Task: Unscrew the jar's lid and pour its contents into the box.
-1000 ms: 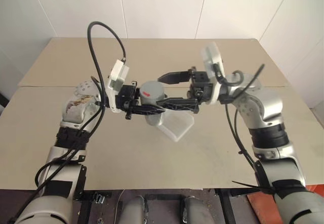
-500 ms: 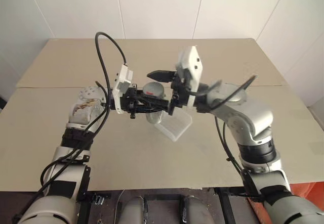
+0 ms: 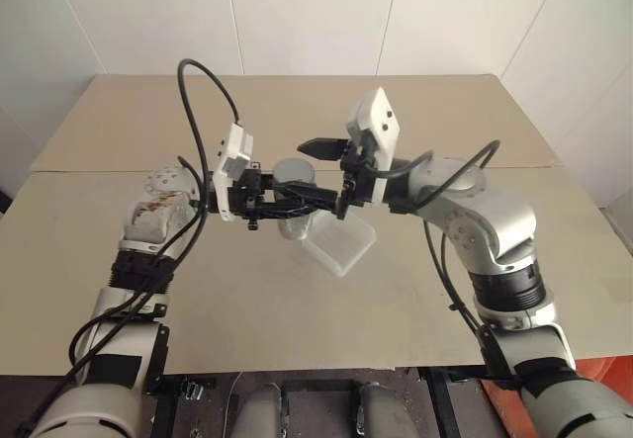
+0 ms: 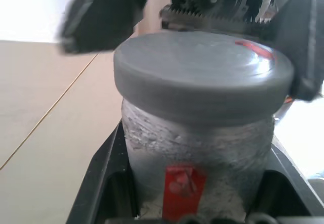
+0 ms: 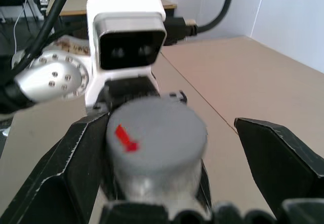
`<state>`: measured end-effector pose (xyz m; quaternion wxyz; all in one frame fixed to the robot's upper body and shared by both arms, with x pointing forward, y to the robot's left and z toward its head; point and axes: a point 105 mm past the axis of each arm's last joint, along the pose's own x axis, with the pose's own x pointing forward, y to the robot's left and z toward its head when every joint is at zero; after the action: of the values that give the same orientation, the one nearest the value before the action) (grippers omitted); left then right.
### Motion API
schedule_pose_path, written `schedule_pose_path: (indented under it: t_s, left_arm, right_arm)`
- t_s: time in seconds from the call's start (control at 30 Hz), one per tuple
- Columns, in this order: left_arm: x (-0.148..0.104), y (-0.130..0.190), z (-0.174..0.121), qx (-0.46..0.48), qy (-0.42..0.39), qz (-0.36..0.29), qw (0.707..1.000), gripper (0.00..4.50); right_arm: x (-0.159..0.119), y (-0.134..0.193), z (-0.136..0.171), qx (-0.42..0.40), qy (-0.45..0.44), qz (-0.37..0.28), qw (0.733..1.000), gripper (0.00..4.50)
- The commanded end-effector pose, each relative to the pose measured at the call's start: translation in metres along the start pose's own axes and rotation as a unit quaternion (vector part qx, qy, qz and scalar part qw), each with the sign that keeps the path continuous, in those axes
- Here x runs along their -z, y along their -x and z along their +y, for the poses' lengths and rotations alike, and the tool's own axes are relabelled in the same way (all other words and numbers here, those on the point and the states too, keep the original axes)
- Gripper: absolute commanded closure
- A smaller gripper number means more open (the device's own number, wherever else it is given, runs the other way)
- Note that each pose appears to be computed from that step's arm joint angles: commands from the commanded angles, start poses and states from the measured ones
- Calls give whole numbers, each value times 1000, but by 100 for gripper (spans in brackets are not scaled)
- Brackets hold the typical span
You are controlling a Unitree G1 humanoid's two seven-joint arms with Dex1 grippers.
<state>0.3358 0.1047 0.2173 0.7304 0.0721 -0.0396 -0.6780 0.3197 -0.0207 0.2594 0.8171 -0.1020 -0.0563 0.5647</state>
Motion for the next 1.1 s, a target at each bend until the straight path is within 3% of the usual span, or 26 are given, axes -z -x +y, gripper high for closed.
schedule_pose_path:
  t_s: [0.03, 0.27, 0.47, 0.6, 0.83, 1.1]
  left_arm:
    - [-20, 12, -8, 9, -46, -16, 999, 254]
    - [-19, 16, -9, 0, -42, -14, 999, 254]
    - [-16, 3, -6, 0, -33, -25, 999, 254]
    - [-12, -10, -2, 4, -29, -31, 999, 254]
    - [-12, -16, -1, 15, -29, -38, 999, 254]
    - [-15, -10, -3, 7, -34, -39, 999, 254]
  right_arm:
    - [-10, 39, -43, 99, 3, -13, 995, 4]
    - [-11, 47, -35, 88, 5, -22, 996, 4]
    - [-29, 38, 13, -16, 17, -53, 998, 4]
    - [-36, 20, 30, -39, 17, -64, 997, 4]
    - [-31, -14, 15, 24, 18, -41, 999, 4]
    - [-20, -10, 4, 35, 19, -23, 999, 4]
